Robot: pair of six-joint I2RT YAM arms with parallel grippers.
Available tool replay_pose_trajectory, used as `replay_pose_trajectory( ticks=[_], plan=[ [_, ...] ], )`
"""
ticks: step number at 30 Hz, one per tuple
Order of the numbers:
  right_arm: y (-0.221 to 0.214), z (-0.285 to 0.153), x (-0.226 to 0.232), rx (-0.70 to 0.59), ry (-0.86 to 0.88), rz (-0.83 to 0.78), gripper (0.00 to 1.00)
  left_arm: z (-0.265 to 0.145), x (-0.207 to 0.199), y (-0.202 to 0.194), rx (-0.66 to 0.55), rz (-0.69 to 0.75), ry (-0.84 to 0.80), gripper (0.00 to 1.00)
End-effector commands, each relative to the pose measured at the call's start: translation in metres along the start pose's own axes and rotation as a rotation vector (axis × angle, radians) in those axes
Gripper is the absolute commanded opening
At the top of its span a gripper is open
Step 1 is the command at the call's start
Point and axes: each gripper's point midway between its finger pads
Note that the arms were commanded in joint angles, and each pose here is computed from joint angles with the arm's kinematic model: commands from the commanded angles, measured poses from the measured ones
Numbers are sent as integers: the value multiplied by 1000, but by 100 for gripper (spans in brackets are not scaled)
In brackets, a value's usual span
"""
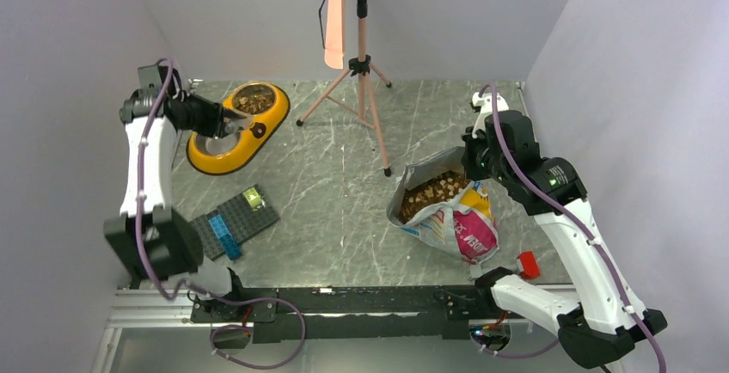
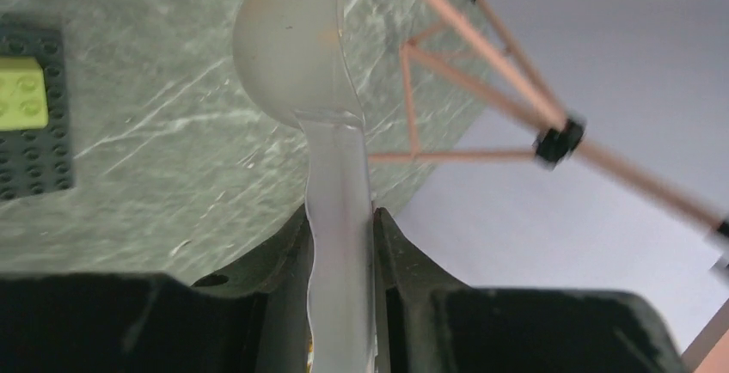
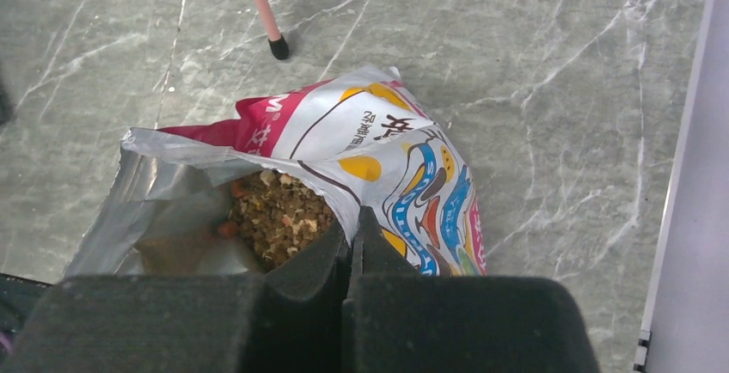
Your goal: Serve the pet food
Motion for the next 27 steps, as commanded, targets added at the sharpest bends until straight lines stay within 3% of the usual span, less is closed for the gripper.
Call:
replay_pose_trajectory(
  ticks=[1,5,8,13,17,20,22,24,27],
  plan=[
    [52,-20,9,-241,65,68,0,-38,24,-50,16,368,-159,0],
    [42,-14,15,-211,94,70,0,-63,66,-129,131,584,-295,0],
    [47,-17,20,-223,121,60,0,-89,94,-202,305,696,-440,0],
    [54,-21,33,-260,164,-35,0,-129,135,-273,515,726,-477,0],
    [65,-32,57,-320,268,-79,0,-150,137,-326,677,750,-501,0],
    [76,-43,68,-352,308,-72,0,-152,134,-372,821,790,-482,0],
    [78,-45,71,-368,316,-71,0,-152,138,-402,912,835,-386,0],
    [76,-45,76,-378,334,-83,0,-135,145,-416,903,838,-217,0],
    [75,-51,82,-395,362,-125,0,-124,125,-436,895,788,-207,0]
  ],
)
Point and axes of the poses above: each gripper's point midway between its finger pads, its own z axis out along the fingers, its own x axis along the line the jaws close on, y = z × x, and after that the axes turned 8 degrees about -z, right-handed
